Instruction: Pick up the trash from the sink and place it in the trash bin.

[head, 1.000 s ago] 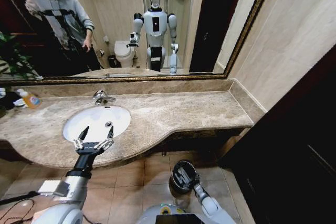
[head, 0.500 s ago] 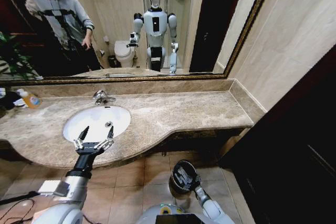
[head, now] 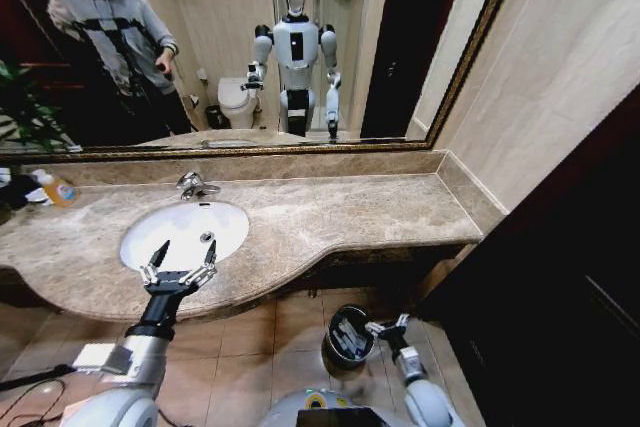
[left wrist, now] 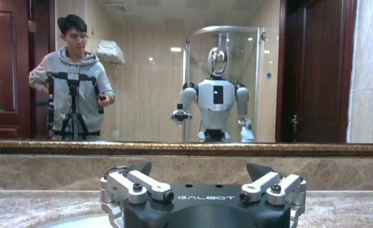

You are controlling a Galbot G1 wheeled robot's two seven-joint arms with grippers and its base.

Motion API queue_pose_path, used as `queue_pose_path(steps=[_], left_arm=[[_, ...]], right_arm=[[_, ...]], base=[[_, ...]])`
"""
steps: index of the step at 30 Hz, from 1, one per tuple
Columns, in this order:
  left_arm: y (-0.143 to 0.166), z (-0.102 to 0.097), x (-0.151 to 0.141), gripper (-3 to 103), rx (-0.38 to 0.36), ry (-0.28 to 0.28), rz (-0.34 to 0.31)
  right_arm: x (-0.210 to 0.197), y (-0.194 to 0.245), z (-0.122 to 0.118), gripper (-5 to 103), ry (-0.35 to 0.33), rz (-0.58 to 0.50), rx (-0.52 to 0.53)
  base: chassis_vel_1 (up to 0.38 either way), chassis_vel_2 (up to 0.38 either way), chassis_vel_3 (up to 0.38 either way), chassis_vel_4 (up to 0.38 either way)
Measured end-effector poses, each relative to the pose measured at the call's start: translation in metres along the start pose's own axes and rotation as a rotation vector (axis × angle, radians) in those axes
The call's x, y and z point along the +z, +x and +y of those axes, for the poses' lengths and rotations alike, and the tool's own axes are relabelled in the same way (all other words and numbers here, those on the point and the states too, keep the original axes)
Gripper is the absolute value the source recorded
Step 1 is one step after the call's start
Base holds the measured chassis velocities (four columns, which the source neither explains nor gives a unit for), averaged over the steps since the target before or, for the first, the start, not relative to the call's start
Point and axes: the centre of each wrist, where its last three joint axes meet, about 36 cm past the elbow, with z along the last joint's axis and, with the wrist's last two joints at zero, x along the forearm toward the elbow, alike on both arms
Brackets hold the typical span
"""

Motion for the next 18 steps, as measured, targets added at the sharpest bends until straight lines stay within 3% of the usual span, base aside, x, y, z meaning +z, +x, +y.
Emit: queue_pose_path(steps=[5,8,18], left_arm=[[0.0,0.0,0.0,100,0.0,0.0,0.0],[0.0,0.0,0.0,100,0.0,0.0,0.0],[0.0,0.0,0.0,100,0.0,0.0,0.0]], right_arm=[[-0.045,0.006,-0.007,100,-0.041,-0.087,0.037],[-0.097,0.016,-0.008,100,-0.076,-0.174,0.043],[-0.199,0.019,-0.002,100,-0.101,-0.366,0.045]], base=[[0.0,0.0,0.0,0.0],[0.0,0.0,0.0,0.0],[0.0,0.0,0.0,0.0]])
